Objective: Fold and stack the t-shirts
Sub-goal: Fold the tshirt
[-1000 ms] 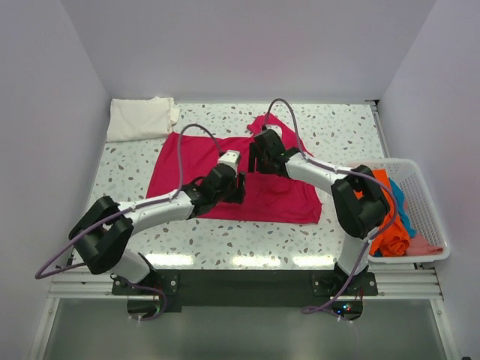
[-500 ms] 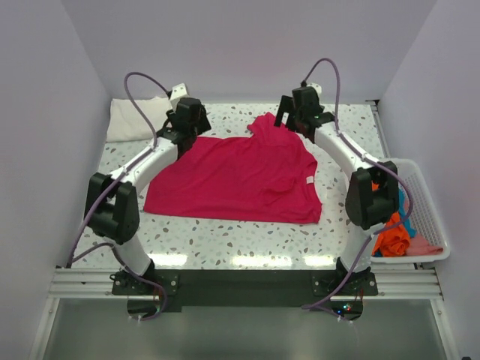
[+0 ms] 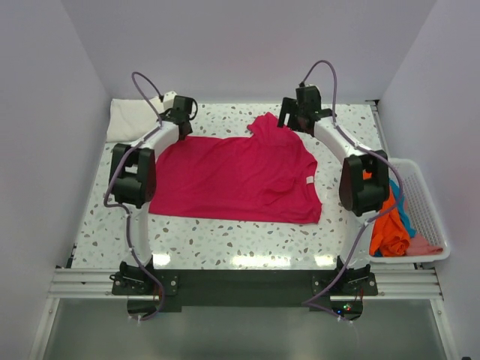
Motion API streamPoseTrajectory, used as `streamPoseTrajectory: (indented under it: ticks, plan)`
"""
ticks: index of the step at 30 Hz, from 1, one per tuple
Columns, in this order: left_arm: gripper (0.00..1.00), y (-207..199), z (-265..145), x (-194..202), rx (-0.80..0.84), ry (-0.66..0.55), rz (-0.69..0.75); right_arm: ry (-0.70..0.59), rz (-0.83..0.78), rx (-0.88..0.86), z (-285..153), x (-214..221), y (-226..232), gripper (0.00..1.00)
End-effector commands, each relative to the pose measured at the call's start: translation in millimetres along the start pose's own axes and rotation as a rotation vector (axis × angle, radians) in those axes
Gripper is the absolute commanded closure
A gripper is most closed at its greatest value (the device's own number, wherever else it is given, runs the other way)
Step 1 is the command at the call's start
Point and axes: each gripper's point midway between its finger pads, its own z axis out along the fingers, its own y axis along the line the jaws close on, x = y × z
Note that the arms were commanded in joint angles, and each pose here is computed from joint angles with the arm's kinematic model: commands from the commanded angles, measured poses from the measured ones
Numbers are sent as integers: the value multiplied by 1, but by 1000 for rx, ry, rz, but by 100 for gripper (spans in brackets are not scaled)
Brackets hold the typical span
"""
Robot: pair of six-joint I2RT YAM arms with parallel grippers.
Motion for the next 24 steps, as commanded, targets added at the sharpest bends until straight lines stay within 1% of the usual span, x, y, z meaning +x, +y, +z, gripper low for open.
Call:
streamPoseTrajectory:
  ticks: [1, 12, 24]
  plan:
    - [47, 1, 6, -25, -1, -41, -17, -47, -7, -33, 7, -22, 3, 15]
    - [49, -8, 32, -24, 44, -11, -47, 1, -18, 13, 37, -4, -13, 16]
    - [55, -10, 35, -13, 50, 26, -79, 37, -4, 78, 51, 6, -42, 16]
